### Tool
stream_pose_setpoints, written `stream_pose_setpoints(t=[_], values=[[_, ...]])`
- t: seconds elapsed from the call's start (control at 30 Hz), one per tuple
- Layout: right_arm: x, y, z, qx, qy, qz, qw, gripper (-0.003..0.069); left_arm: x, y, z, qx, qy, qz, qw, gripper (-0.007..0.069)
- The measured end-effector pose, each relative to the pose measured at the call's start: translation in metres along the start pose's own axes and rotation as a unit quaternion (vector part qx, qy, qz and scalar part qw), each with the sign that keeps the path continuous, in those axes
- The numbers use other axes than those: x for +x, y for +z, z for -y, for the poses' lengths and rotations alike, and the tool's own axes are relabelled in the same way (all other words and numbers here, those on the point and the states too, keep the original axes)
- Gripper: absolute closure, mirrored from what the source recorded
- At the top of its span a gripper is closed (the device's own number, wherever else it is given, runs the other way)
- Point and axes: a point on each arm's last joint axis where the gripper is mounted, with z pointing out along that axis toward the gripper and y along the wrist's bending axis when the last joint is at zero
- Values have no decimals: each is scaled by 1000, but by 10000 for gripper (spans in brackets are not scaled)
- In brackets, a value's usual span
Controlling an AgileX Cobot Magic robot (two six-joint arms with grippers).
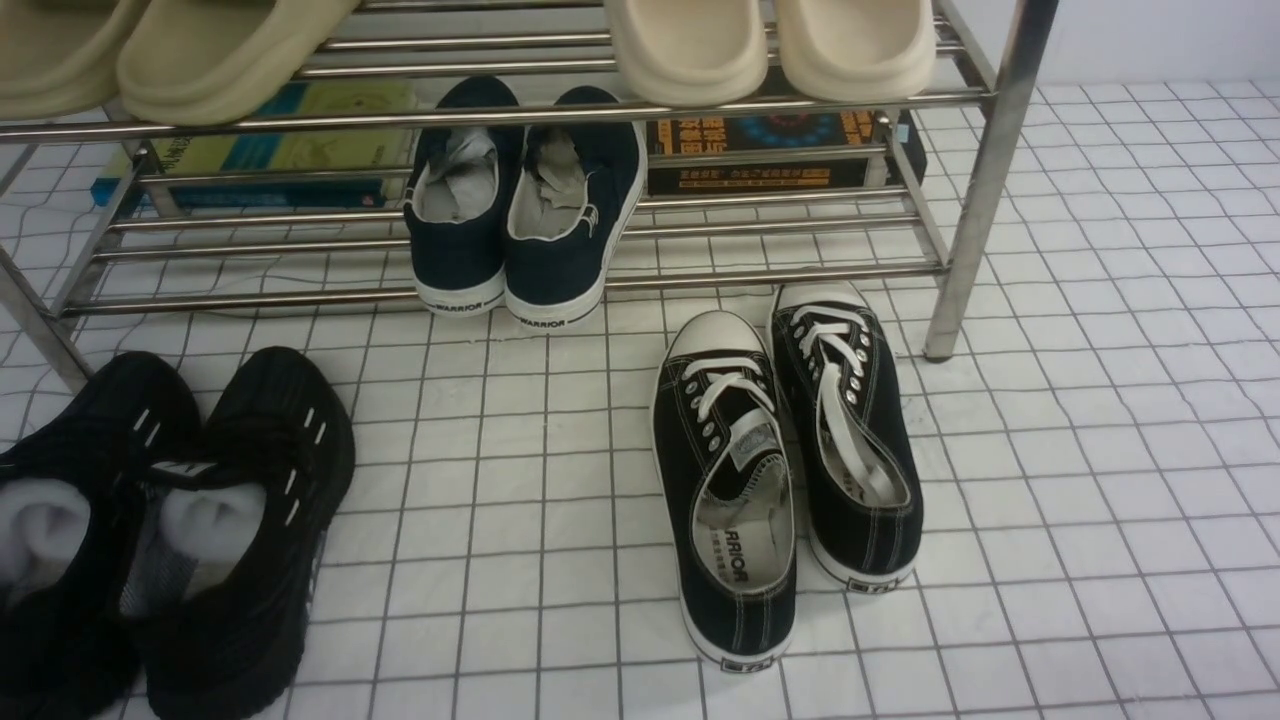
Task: Take the shoes off the shelf with your hand from the white checkered tablecloth.
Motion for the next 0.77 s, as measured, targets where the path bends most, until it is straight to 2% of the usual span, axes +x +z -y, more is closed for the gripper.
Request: stream_pose_setpoints(t=[0.77], values=[[0, 0, 0, 0, 0, 0, 1000, 420, 0, 0, 0, 0, 0, 0, 1000, 531]])
